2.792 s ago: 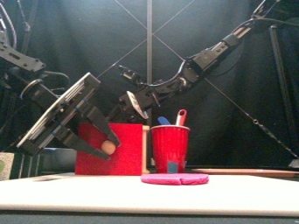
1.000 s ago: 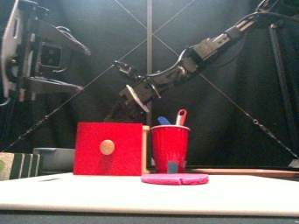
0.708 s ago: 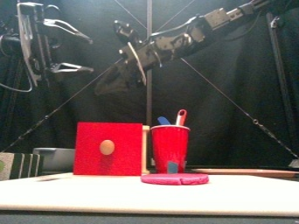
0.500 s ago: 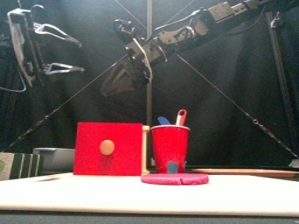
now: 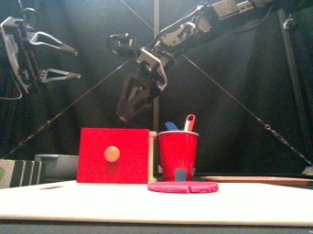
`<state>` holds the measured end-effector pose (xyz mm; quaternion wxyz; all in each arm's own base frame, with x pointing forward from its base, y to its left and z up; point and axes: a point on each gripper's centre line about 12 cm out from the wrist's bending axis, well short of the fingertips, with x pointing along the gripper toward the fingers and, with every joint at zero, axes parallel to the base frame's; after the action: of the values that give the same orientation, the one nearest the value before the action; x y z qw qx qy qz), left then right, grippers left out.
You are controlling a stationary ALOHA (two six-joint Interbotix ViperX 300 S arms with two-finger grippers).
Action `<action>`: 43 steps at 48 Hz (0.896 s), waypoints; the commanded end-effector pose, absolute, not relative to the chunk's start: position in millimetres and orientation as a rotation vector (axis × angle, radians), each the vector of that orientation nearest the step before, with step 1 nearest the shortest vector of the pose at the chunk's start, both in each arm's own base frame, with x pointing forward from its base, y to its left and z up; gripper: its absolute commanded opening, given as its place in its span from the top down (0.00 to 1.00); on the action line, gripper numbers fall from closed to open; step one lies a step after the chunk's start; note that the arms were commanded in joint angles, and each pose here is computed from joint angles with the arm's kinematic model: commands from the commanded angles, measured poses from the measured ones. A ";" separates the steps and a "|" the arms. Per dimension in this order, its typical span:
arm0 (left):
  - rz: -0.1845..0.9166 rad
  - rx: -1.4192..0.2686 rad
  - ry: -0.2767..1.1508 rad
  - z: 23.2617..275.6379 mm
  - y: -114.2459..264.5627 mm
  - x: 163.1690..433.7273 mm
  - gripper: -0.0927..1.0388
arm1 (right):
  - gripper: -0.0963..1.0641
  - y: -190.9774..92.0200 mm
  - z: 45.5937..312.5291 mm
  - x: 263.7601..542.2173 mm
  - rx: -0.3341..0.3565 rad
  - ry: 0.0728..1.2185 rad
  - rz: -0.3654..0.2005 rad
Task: Get the cutter from the drawer then cut the dough then place the extra dough in the bowl
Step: Place the cutter on the board
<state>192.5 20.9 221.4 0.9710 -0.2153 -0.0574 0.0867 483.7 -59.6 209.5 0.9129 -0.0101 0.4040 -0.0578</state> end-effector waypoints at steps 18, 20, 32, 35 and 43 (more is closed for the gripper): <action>0.177 -0.441 -0.078 213.3 20.3 190.3 0.11 | 0.21 -63.9 197.6 495.8 -0.058 0.857 -0.122; 0.177 -0.443 -0.080 213.5 20.4 190.1 0.11 | 0.21 -64.8 193.8 496.3 -0.060 0.865 -0.122; 0.178 -0.442 -0.079 213.2 20.4 190.3 0.11 | 0.23 -65.0 178.6 503.6 -0.062 0.889 -0.119; 0.176 -0.443 -0.077 212.8 20.1 189.9 0.11 | 0.27 -65.2 179.4 505.0 -0.062 0.889 -0.120; 0.180 -0.448 -0.074 211.8 20.3 189.7 0.11 | 0.44 -64.7 181.8 505.9 -0.059 0.900 -0.121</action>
<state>187.4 20.6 206.5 0.9706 -0.2209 -0.0286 0.0910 501.1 -63.5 158.4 0.8872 -0.0284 0.4571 -0.0558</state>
